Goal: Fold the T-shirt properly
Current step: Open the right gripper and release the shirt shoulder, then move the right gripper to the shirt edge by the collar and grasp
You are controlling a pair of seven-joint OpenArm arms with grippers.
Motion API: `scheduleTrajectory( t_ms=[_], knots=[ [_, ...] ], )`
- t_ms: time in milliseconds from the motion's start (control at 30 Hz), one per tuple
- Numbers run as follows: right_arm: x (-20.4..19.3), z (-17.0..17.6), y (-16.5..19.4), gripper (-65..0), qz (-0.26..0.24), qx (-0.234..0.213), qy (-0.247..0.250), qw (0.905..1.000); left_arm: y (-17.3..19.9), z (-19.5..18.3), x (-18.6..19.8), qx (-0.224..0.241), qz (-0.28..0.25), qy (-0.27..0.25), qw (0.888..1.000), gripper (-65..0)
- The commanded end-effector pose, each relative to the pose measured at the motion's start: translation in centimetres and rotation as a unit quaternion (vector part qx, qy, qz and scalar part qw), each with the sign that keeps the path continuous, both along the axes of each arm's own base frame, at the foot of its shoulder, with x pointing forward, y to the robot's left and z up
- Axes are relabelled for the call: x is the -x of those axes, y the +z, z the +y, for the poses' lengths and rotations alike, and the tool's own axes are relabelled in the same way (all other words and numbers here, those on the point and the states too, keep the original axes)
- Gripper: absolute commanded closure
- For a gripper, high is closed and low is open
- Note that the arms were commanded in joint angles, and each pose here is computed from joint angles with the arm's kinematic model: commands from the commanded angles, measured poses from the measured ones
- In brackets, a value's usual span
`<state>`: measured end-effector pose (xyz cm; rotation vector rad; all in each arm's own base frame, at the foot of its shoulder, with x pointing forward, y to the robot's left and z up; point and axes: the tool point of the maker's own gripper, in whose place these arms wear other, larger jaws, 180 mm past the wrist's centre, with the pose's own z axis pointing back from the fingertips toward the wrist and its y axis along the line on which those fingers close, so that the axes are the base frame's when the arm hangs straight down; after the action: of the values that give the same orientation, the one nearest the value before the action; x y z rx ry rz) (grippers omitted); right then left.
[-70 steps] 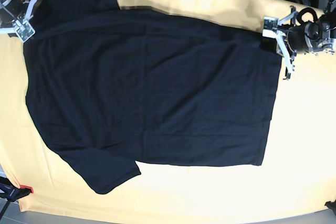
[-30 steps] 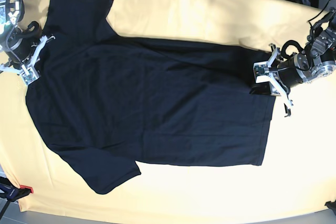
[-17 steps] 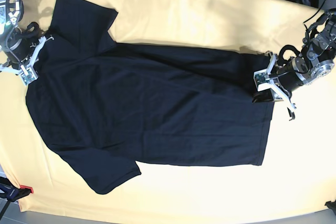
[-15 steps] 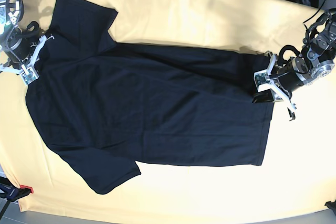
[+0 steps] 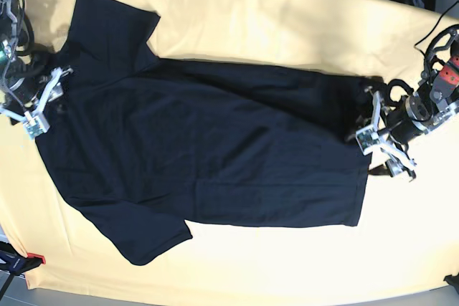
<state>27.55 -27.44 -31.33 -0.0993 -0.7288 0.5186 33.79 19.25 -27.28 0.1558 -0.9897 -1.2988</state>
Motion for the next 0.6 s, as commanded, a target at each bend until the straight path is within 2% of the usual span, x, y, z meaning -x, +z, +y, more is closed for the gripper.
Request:
scheduleTrajectory(
  t_ms=[0,100,233,367,567],
  knots=[
    [-0.5,1.1,1.6,-35.1,-0.017,-0.015,0.031,0.9993,1.4,0.1,-0.4,0.0,-0.015,-0.011,1.0,-45.6],
    [0.9,4.7,2.0,-34.9,0.006,-0.071,0.104,0.992,0.6,0.3,0.3,-0.03,0.003,-0.036,0.999,-45.6],
    [3.2,7.1,1.8,-34.7,0.028,-0.098,0.155,0.9826,0.4,1.8,-0.4,-0.055,-0.01,-0.02,0.998,-45.6],
    [6.3,9.0,1.0,-34.7,0.06,-0.14,0.172,0.9733,-0.7,1.8,0.4,-0.044,0.025,-0.03,0.998,-45.6],
    [10.4,10.3,-0.4,-34.7,0.093,-0.145,0.183,0.968,-0.8,1.6,0.5,-0.041,0.027,-0.034,0.998,-45.6]
  ],
)
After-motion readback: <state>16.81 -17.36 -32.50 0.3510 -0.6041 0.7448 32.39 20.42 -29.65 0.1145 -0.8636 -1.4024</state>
